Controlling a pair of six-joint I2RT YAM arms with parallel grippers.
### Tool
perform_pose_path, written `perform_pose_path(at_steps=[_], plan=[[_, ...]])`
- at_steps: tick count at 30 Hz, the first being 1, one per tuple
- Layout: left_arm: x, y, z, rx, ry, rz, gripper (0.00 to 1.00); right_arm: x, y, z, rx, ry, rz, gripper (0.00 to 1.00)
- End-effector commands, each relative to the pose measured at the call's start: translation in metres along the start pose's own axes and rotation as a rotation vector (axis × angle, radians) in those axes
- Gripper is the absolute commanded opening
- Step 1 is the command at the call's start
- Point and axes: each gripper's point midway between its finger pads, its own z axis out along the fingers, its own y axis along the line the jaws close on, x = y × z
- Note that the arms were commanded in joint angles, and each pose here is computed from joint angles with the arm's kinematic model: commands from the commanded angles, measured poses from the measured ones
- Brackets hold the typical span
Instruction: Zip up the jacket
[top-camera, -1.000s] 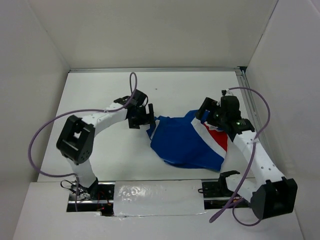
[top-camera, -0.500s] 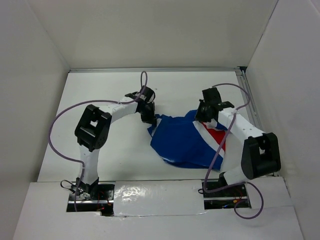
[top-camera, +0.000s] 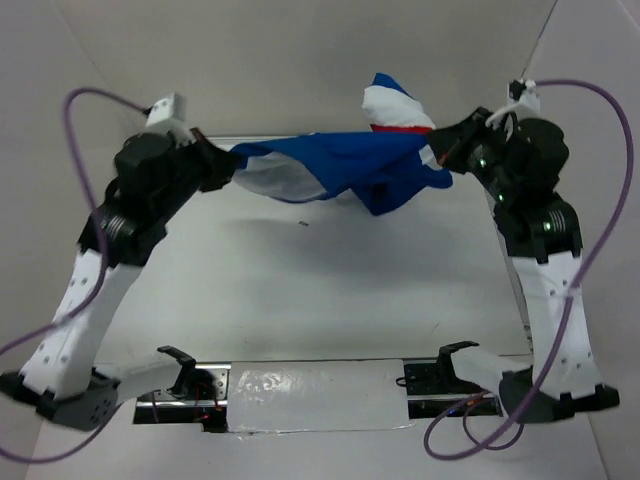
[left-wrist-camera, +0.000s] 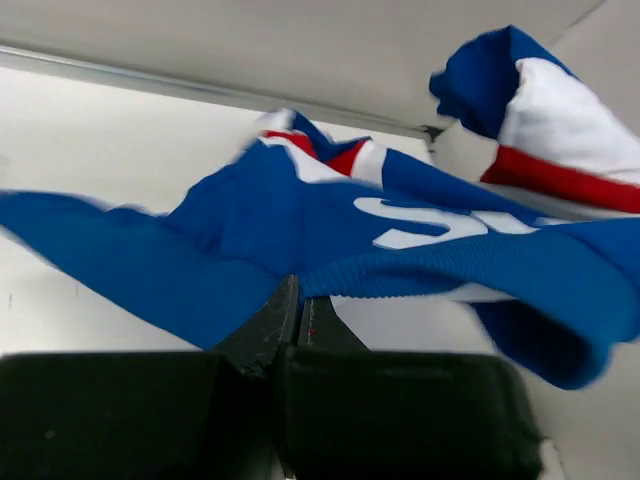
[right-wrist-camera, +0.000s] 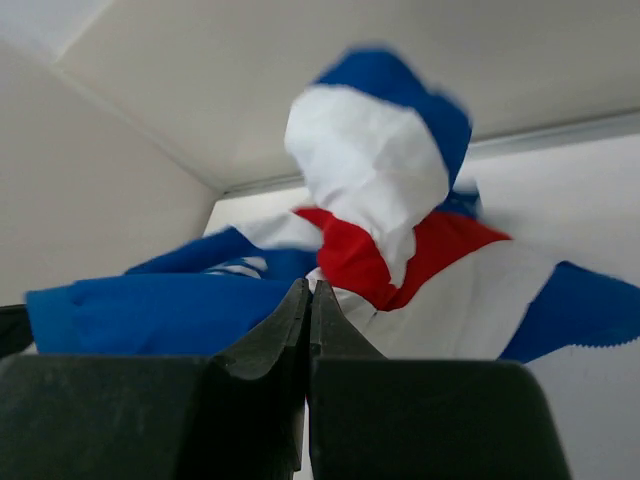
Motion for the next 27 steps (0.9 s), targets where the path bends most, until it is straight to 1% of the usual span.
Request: perform_pose_path(at_steps=[1, 2, 3, 4, 5, 6, 9, 10, 11, 12, 13, 14, 15, 17, 19, 21, 22, 23, 24, 25, 27], plan=[[0.049, 0.063, -0.03, -0.235, 0.103, -0.063, 0.0, 0.053, -0.039, -0.008, 0.075, 0.135, 0.048, 0.0], [0.061, 0.067, -0.036, -0.239, 0.126, -0.071, 0.0, 0.061, -0.042, -0.009, 0.07, 0.151, 0.054, 0.0], [0.065, 0.065, -0.046, -0.231, 0.135, -0.093, 0.0, 0.059, -0.036, -0.015, 0.03, 0.132, 0.048, 0.0], [0.058, 0.057, -0.06, -0.182, 0.105, -0.093, 0.0, 0.067, -0.028, -0.018, -0.031, 0.161, 0.047, 0.0], [0.053, 0.052, -0.068, -0.16, 0.085, -0.096, 0.0, 0.061, -0.019, -0.025, -0.066, 0.141, 0.041, 0.0], [0.042, 0.043, -0.082, -0.121, 0.044, -0.106, 0.0, 0.041, -0.002, -0.04, -0.118, 0.081, 0.013, 0.0], [0.014, 0.016, -0.107, 0.019, -0.036, -0.07, 0.0, 0.01, 0.02, -0.073, -0.155, -0.01, -0.049, 0.0], [0.004, 0.0, -0.122, 0.105, -0.066, -0.057, 0.0, -0.01, 0.036, -0.091, -0.187, -0.065, -0.073, 0.0], [-0.004, -0.012, -0.133, 0.167, -0.087, -0.043, 0.0, -0.014, 0.041, -0.101, -0.197, -0.071, -0.083, 0.0], [-0.01, -0.022, -0.144, 0.226, -0.109, -0.009, 0.0, -0.03, 0.053, -0.119, -0.226, -0.122, -0.111, 0.0], [-0.021, -0.032, -0.157, 0.278, -0.144, 0.003, 0.0, -0.035, 0.056, -0.127, -0.233, -0.14, -0.121, 0.0], [-0.022, -0.041, -0.166, 0.328, -0.141, 0.015, 0.0, -0.04, 0.059, -0.134, -0.232, -0.157, -0.132, 0.0], [-0.026, -0.044, -0.174, 0.344, -0.154, 0.017, 0.0, -0.052, 0.065, -0.146, -0.239, -0.196, -0.148, 0.0], [-0.035, -0.053, -0.189, 0.387, -0.179, 0.034, 0.0, -0.069, 0.066, -0.154, -0.203, -0.242, -0.141, 0.0], [-0.04, -0.06, -0.199, 0.422, -0.192, 0.043, 0.0, -0.078, 0.063, -0.152, -0.168, -0.26, -0.132, 0.0], [-0.046, -0.067, -0.204, 0.448, -0.199, 0.044, 0.0, -0.082, 0.063, -0.141, -0.157, -0.242, -0.13, 0.0], [-0.05, -0.066, -0.2, 0.435, -0.209, 0.047, 0.0, -0.08, 0.058, -0.123, -0.137, -0.211, -0.116, 0.0], [-0.05, -0.065, -0.189, 0.412, -0.196, 0.044, 0.0, -0.078, 0.058, -0.117, -0.139, -0.196, -0.115, 0.0], [-0.05, -0.062, -0.18, 0.384, -0.188, 0.034, 0.0, -0.074, 0.053, -0.097, -0.129, -0.166, -0.108, 0.0], [-0.045, -0.053, -0.152, 0.314, -0.149, 0.023, 0.0, -0.063, 0.047, -0.08, -0.121, -0.121, -0.099, 0.0], [-0.027, -0.04, -0.115, 0.232, -0.075, 0.001, 0.0, -0.05, 0.038, -0.051, -0.123, -0.08, -0.096, 0.0]])
